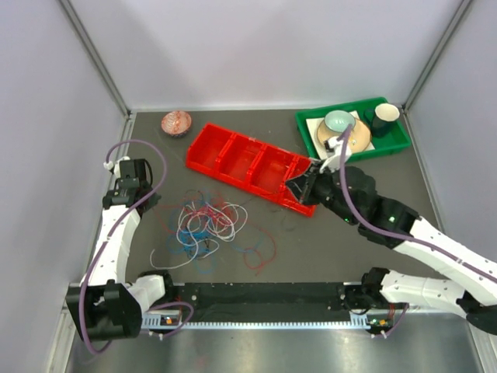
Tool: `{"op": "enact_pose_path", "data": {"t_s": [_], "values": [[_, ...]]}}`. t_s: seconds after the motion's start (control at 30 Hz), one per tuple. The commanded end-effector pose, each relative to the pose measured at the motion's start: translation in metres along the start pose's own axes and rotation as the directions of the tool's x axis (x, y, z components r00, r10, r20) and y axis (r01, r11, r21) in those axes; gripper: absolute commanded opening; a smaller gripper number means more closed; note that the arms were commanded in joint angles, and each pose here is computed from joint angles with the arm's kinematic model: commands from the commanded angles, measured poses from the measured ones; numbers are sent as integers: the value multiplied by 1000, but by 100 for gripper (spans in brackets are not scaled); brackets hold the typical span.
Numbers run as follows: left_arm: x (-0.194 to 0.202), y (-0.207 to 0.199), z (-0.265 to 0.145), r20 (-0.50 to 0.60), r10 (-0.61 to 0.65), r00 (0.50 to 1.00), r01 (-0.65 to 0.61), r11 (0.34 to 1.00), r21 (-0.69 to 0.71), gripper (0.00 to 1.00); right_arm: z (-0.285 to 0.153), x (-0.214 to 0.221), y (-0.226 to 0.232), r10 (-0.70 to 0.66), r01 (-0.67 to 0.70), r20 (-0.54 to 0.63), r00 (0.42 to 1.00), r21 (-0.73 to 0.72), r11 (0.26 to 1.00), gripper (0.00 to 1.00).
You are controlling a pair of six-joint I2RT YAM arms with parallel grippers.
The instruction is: Untangle the cables
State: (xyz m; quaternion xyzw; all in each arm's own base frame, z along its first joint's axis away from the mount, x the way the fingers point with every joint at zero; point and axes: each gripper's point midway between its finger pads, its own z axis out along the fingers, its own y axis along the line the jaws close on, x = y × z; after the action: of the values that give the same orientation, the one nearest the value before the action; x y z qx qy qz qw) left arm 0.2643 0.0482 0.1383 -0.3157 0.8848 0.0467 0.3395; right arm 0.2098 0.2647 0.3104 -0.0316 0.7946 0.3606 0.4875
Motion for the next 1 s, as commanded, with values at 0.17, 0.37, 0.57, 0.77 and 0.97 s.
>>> {"op": "enact_pose_path", "data": {"t_s": [0.17, 0.37, 0.57, 0.77, 0.97], "values": [[-13, 16, -1, 52, -5, 999, 10, 995, -97, 0, -56, -73, -21, -90, 63, 222, 971, 125, 990, 0], [-22, 24, -9, 96, -9, 995, 21, 991, -131, 0, -66, -76, -35, -99, 55, 247, 964, 180, 982, 0], [-19, 11, -7, 66, 2, 998, 2, 998, -64, 5, -90, -103, -37, -129, 64, 323, 938, 204, 977, 0], [-26, -21, -25, 72, 28, 997, -36, 994, 105, 99, -95, -121, -22, -169, 112, 334, 927, 182, 977, 0], [-34, -28, -39, 105, 52, 993, -66, 988, 138, 99, -84, -133, -7, -220, 169, 326, 919, 179, 969, 0]]}}
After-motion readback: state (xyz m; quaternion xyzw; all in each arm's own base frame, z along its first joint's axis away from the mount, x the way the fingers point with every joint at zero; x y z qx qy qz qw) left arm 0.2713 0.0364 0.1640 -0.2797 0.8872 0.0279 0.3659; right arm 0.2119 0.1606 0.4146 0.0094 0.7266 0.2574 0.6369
